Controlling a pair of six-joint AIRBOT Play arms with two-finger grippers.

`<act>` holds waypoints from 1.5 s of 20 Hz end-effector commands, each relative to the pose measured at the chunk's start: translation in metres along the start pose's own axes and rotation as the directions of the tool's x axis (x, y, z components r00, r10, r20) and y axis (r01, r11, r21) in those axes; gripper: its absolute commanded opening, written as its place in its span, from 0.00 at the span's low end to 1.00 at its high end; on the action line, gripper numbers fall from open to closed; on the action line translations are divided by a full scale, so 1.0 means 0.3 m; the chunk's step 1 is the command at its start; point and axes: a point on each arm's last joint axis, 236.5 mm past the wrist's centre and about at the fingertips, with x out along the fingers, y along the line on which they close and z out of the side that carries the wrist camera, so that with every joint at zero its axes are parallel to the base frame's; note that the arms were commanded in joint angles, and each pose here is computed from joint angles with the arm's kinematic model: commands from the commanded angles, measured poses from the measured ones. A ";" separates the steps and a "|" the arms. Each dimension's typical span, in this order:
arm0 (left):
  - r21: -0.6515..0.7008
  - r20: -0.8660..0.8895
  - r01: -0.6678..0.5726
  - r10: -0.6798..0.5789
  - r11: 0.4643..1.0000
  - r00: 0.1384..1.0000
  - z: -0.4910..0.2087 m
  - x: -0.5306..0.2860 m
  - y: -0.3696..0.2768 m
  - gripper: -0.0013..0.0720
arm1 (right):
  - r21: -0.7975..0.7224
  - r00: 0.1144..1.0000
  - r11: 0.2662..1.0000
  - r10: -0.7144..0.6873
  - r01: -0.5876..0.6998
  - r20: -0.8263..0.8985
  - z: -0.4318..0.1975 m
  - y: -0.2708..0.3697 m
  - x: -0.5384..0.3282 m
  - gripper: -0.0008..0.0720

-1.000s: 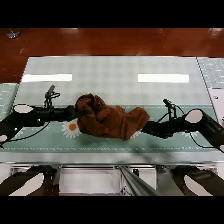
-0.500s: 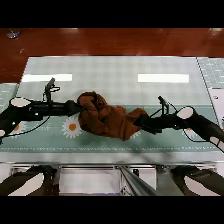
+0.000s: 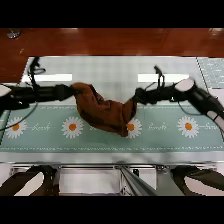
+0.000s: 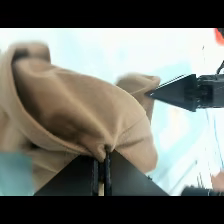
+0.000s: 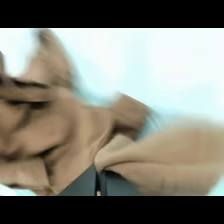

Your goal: Fold the shirts.

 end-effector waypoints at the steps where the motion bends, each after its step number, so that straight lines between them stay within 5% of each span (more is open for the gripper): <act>1: 0.191 0.168 0.003 -0.036 0.982 0.985 0.251 -0.190 -0.225 0.05 | -0.247 0.982 0.966 -0.024 0.072 0.190 0.271 0.242 -0.297 0.06; 4: 0.295 0.311 -0.165 0.069 0.941 0.948 0.421 -0.391 -0.360 0.05 | -0.445 0.900 0.874 0.023 0.193 0.435 0.403 0.546 -0.696 0.06; 8: 0.379 0.437 -0.445 0.267 0.812 0.859 0.453 -0.652 -0.489 0.05 | -0.562 0.781 0.763 0.124 0.320 0.612 0.266 0.796 -1.120 0.06; 13: 0.447 0.426 -0.503 0.318 0.740 0.847 0.254 -0.744 -0.585 0.05 | -0.579 0.796 0.713 0.050 0.395 0.604 -0.022 0.758 -1.269 0.06; 17: 0.443 0.297 -0.460 0.359 0.769 0.885 0.056 -0.670 -0.489 0.05 | -0.570 0.863 0.730 -0.055 0.378 0.502 -0.151 0.638 -1.196 0.06; 24: 0.188 -0.155 -0.292 0.322 0.938 0.934 -0.373 -0.322 -0.098 0.05 | -0.411 0.942 0.851 -0.262 0.327 0.208 -0.217 0.259 -0.806 0.06; 30: 0.019 -0.189 -0.373 0.369 0.928 0.910 -0.446 -0.075 0.227 0.05 | -0.117 0.839 0.837 -0.508 0.534 0.196 -0.022 -0.209 -0.550 0.06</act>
